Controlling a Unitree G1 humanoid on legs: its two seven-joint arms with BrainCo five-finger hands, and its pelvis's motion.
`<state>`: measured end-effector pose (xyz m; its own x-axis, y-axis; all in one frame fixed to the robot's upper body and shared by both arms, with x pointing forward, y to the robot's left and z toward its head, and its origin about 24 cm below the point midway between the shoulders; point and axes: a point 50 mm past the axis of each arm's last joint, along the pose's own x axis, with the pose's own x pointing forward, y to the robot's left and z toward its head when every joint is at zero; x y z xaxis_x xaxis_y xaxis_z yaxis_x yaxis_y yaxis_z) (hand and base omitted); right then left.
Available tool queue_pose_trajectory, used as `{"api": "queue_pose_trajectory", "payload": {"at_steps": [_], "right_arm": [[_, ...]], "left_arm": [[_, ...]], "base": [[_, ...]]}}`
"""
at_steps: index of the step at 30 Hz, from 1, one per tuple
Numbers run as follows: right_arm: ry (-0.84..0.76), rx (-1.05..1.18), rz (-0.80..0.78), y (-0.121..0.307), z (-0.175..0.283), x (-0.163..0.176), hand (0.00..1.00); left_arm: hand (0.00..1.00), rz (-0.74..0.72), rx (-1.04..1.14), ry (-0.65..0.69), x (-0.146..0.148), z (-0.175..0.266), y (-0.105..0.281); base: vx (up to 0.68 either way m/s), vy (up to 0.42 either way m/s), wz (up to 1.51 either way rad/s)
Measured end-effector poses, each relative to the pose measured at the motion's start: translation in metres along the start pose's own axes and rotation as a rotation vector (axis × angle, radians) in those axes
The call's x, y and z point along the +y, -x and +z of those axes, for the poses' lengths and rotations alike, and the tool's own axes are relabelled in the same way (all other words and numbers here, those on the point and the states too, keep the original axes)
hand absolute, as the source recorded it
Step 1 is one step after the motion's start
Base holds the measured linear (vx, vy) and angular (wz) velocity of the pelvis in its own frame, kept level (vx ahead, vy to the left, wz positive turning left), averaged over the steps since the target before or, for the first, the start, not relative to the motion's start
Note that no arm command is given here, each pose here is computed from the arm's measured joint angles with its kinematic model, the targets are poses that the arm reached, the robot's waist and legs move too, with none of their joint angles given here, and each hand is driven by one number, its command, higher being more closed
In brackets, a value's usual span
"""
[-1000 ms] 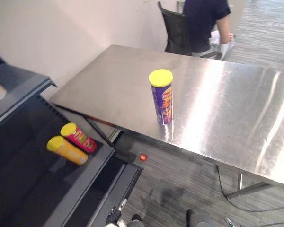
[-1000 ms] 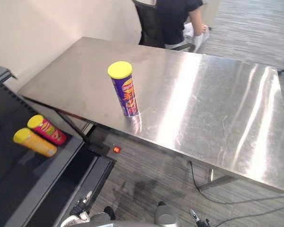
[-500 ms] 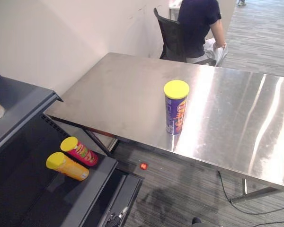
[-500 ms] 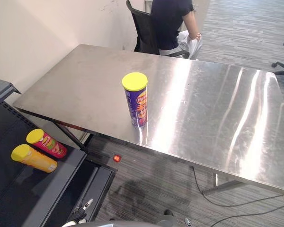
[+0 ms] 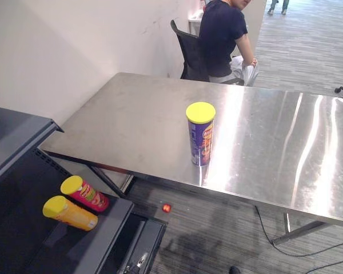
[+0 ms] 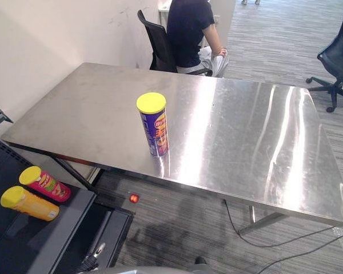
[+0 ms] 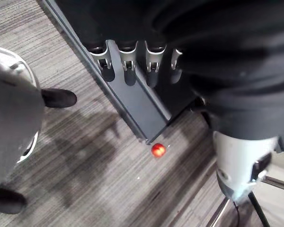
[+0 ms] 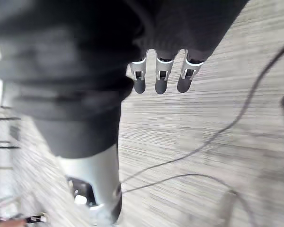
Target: Put the gum and the chips on the shelf.
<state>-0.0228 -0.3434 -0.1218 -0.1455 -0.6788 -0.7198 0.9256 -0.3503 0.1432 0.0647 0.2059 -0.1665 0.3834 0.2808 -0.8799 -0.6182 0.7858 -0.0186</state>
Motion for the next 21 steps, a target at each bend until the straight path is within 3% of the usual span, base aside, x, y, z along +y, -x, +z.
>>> {"api": "queue_pose_trajectory", "payload": {"at_steps": [6,11,16,19,21], "right_arm": [[-0.083,-0.365,0.19,0.017,0.083,0.076,0.0],[-0.07,-0.802,0.354,0.083,0.152,0.125,0.0],[0.016,-0.975,0.356,0.111,0.162,0.137,0.0],[0.077,-1.1,0.527,0.152,0.156,0.158,0.0],[0.179,-1.195,0.722,0.185,0.143,0.175,0.0]], "left_arm": [[0.0,0.004,0.011,0.005,-0.001,-0.004,0.001],[0.0,-0.001,-0.001,0.002,-0.006,-0.006,0.003],[0.0,-0.033,0.005,-0.061,-0.014,-0.006,0.003],[0.0,-0.054,0.006,-0.096,-0.019,-0.007,0.004],[0.0,-0.085,-0.007,-0.138,-0.023,-0.005,0.004]], "base": [[-0.04,-0.048,-0.17],[-0.04,-0.072,-0.13],[0.01,-0.078,-0.03],[-0.02,-0.052,-0.01],[-0.04,-0.055,0.04]]}}
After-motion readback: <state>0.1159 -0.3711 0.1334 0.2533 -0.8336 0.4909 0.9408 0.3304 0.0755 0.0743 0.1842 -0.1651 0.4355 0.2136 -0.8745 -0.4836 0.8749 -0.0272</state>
